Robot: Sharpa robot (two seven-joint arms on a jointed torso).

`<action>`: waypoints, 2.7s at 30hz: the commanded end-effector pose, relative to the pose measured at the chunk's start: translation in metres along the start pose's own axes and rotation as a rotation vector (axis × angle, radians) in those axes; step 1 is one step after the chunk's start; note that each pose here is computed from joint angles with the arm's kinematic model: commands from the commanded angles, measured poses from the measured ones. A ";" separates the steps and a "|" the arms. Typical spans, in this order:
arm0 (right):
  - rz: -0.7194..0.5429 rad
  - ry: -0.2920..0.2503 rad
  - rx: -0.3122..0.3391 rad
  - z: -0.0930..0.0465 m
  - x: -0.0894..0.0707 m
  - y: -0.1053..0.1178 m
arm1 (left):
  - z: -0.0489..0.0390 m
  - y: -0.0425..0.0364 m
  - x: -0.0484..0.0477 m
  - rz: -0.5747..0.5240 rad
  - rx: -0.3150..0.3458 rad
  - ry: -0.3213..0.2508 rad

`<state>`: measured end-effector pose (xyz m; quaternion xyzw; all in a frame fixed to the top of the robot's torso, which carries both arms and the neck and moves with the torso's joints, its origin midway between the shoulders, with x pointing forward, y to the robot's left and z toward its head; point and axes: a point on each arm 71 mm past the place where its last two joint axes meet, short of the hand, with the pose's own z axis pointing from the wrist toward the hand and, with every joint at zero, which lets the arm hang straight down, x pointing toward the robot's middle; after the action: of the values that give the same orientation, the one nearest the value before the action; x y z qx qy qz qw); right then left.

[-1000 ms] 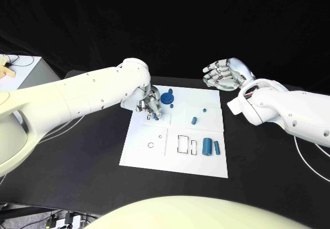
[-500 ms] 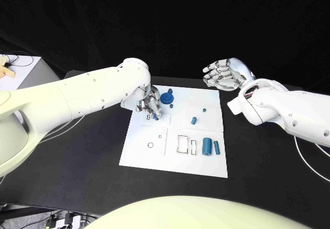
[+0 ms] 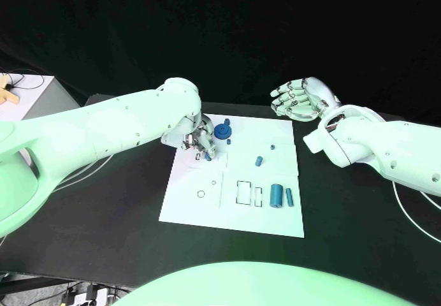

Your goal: Assemble the parts on the task board

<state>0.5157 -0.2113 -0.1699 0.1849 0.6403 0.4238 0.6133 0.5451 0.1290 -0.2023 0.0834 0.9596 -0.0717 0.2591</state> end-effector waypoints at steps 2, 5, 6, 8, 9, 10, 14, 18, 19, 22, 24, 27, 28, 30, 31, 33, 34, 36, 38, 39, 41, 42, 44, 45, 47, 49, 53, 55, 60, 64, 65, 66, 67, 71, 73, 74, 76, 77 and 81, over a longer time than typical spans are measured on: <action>0.000 0.012 -0.010 0.000 0.001 0.001 | 0.0049 -0.0019 0.0088 0.021 0.005 0.048; 0.000 0.011 -0.009 0.000 0.001 0.001 | 0.0050 -0.0014 0.0081 0.013 0.004 0.039; 0.000 0.011 -0.009 -0.001 0.001 0.001 | 0.0050 -0.0011 0.0079 0.010 0.005 0.036; -0.001 0.011 -0.008 -0.001 0.001 0.001 | 0.0050 -0.0003 0.0074 0.003 0.005 0.029; -0.001 0.011 -0.008 -0.001 0.001 0.001 | 0.0050 0.0000 0.0072 0.001 0.005 0.027; -0.001 0.010 -0.008 -0.001 0.001 0.001 | 0.0050 0.0004 0.0070 -0.002 0.005 0.024; -0.001 0.010 -0.008 -0.001 0.000 0.001 | 0.0051 0.0014 0.0064 -0.009 0.004 0.018; -0.001 0.009 -0.008 -0.001 0.000 0.001 | 0.0052 0.0017 0.0059 -0.014 0.004 0.014; -0.001 0.009 -0.008 -0.001 0.000 0.001 | 0.0053 0.0018 0.0058 -0.015 0.003 0.013; -0.001 0.009 -0.008 -0.001 0.000 0.001 | 0.0056 0.0020 0.0056 -0.017 0.003 0.012; -0.001 0.009 -0.008 -0.001 0.000 0.001 | 0.0059 0.0023 0.0056 -0.018 0.002 0.012; -0.001 0.009 -0.008 -0.001 0.000 0.000 | 0.0063 0.0028 0.0056 -0.021 0.001 0.010; -0.001 0.009 -0.008 -0.001 0.000 0.000 | 0.0064 0.0030 0.0055 -0.022 0.001 0.008; -0.001 0.009 -0.008 -0.001 0.000 0.000 | 0.0065 0.0033 0.0054 -0.025 0.001 0.006; -0.001 0.009 -0.008 -0.001 0.000 0.000 | 0.0066 0.0034 0.0053 -0.026 0.001 0.005; -0.001 0.009 -0.008 -0.001 0.000 0.000 | 0.0067 0.0037 0.0052 -0.028 0.000 0.003; -0.002 0.009 -0.008 -0.001 0.000 0.000 | 0.0067 0.0038 0.0051 -0.028 0.000 0.002; -0.002 0.010 -0.008 -0.001 0.000 0.000 | 0.0068 0.0044 0.0049 -0.030 -0.001 0.000; -0.003 0.010 -0.008 -0.001 0.000 0.000 | 0.0069 0.0053 0.0047 -0.032 -0.003 -0.001; -0.003 0.010 -0.008 -0.001 0.000 0.000 | 0.0069 0.0058 0.0046 -0.033 -0.004 -0.002; -0.003 0.011 -0.008 -0.001 0.000 0.000 | 0.0069 0.0066 0.0045 -0.033 -0.006 -0.002; -0.003 0.011 -0.008 -0.001 0.000 0.000 | 0.0069 0.0070 0.0045 -0.033 -0.007 -0.002; -0.003 0.011 -0.007 -0.001 0.000 0.000 | 0.0070 0.0079 0.0045 -0.031 -0.010 -0.001; -0.003 0.011 -0.007 -0.001 0.000 0.000 | 0.0070 0.0083 0.0045 -0.030 -0.012 -0.001; -0.003 0.012 -0.007 -0.002 0.000 0.000 | 0.0070 0.0091 0.0044 -0.029 -0.015 0.000; -0.003 0.012 -0.007 -0.002 0.000 0.000 | 0.0070 0.0099 0.0044 -0.027 -0.017 0.000; -0.004 0.012 -0.006 -0.002 -0.001 0.000 | 0.0068 0.0115 0.0045 -0.025 -0.022 0.000; -0.004 0.011 -0.006 -0.002 -0.001 0.000 | 0.0067 0.0124 0.0046 -0.025 -0.023 -0.001; -0.005 0.011 -0.005 -0.002 -0.001 -0.001 | 0.0062 0.0146 0.0053 -0.024 -0.026 -0.002; -0.006 0.010 -0.005 -0.002 -0.001 -0.001 | 0.0059 0.0158 0.0058 -0.024 -0.028 -0.004; -0.006 0.010 -0.005 -0.002 -0.002 -0.001 | 0.0058 0.0161 0.0059 -0.024 -0.028 -0.005; -0.006 0.010 -0.004 -0.002 -0.002 -0.001 | 0.0056 0.0165 0.0059 -0.025 -0.028 -0.007; -0.006 0.009 -0.004 -0.002 -0.002 -0.001 | 0.0054 0.0170 0.0060 -0.025 -0.028 -0.008; -0.006 0.009 -0.004 -0.002 -0.002 -0.001 | 0.0039 0.0190 0.0059 -0.027 -0.029 -0.018; -0.006 0.009 -0.004 -0.002 -0.002 -0.001 | 0.0024 0.0205 0.0061 -0.028 -0.028 -0.024; -0.007 0.008 -0.004 -0.002 -0.002 -0.001 | 0.0015 0.0211 0.0064 -0.029 -0.026 -0.027; -0.007 0.007 -0.004 -0.002 -0.003 -0.002 | -0.0007 0.0220 0.0067 -0.030 -0.022 -0.033; -0.007 0.006 -0.004 -0.002 -0.003 -0.002 | -0.0023 0.0222 0.0067 -0.031 -0.018 -0.037; -0.008 0.001 -0.003 -0.003 -0.005 -0.003 | -0.0112 0.0210 0.0059 -0.034 0.006 -0.059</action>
<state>0.5151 -0.2181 -0.1698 0.1878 0.6405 0.4187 0.6158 0.5394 0.1544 -0.2004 0.0636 0.9555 -0.0811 0.2765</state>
